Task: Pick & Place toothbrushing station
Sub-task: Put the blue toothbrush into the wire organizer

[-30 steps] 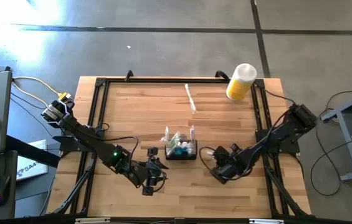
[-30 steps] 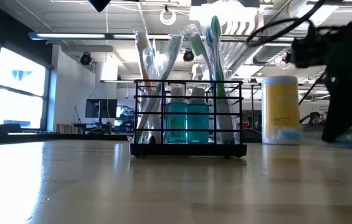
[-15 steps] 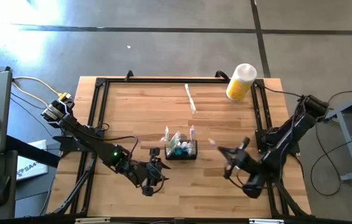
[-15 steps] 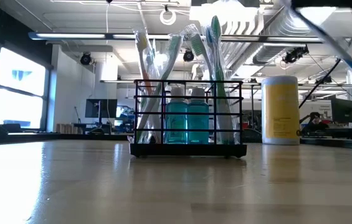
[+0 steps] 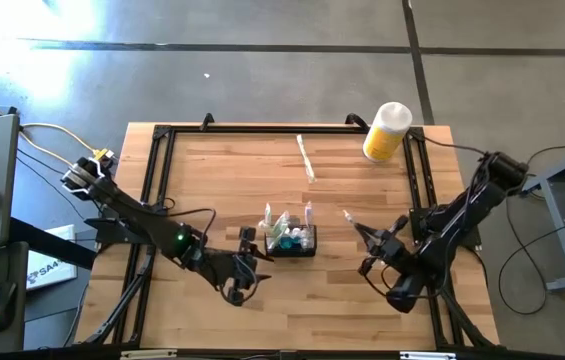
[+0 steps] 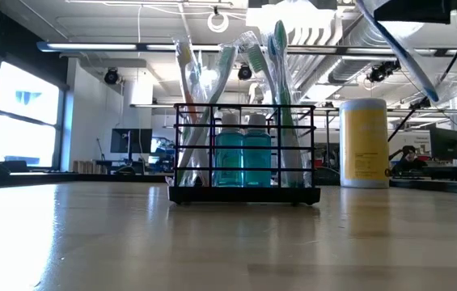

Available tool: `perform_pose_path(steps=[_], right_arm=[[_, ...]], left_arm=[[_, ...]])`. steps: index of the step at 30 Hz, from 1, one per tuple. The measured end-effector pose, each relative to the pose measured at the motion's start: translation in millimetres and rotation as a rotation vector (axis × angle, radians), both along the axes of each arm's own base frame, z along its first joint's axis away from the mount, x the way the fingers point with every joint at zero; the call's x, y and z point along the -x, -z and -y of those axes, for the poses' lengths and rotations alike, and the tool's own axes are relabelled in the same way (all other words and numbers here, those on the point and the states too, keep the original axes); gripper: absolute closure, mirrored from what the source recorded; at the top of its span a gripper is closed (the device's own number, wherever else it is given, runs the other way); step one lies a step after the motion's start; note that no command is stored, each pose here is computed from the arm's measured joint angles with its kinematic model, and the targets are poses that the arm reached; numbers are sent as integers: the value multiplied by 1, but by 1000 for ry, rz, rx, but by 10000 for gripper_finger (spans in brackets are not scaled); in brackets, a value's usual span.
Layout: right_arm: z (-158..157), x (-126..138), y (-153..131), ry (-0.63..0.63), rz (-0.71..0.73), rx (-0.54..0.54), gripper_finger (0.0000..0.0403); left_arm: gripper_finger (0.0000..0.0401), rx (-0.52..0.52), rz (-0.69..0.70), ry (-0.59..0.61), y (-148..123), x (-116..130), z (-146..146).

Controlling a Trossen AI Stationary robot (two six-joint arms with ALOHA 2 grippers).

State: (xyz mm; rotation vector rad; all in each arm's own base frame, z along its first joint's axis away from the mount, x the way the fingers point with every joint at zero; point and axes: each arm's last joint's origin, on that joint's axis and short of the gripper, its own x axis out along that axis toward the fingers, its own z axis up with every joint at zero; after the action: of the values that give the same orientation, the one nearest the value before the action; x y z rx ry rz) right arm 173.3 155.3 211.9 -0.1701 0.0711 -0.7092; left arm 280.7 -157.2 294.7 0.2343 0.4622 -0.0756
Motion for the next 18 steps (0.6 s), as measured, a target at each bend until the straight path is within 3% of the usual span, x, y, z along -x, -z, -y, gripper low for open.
perform_pose_path(steps=[4,8,15,18], right_arm=[[-3,-23,-7,-86,-174,-22,400],[-8,-46,-25,-246,-195,-12,400],[-14,-59,-63,-626,6,187,400],[1,-60,-61,-685,112,241,400]], left_arm=[[224,-2,9,-12,-6,1,-8],[224,-13,3,-30,-5,-2,-15],[224,22,-12,-28,-4,-4,-19],[224,25,-17,-23,-4,-4,-18]])
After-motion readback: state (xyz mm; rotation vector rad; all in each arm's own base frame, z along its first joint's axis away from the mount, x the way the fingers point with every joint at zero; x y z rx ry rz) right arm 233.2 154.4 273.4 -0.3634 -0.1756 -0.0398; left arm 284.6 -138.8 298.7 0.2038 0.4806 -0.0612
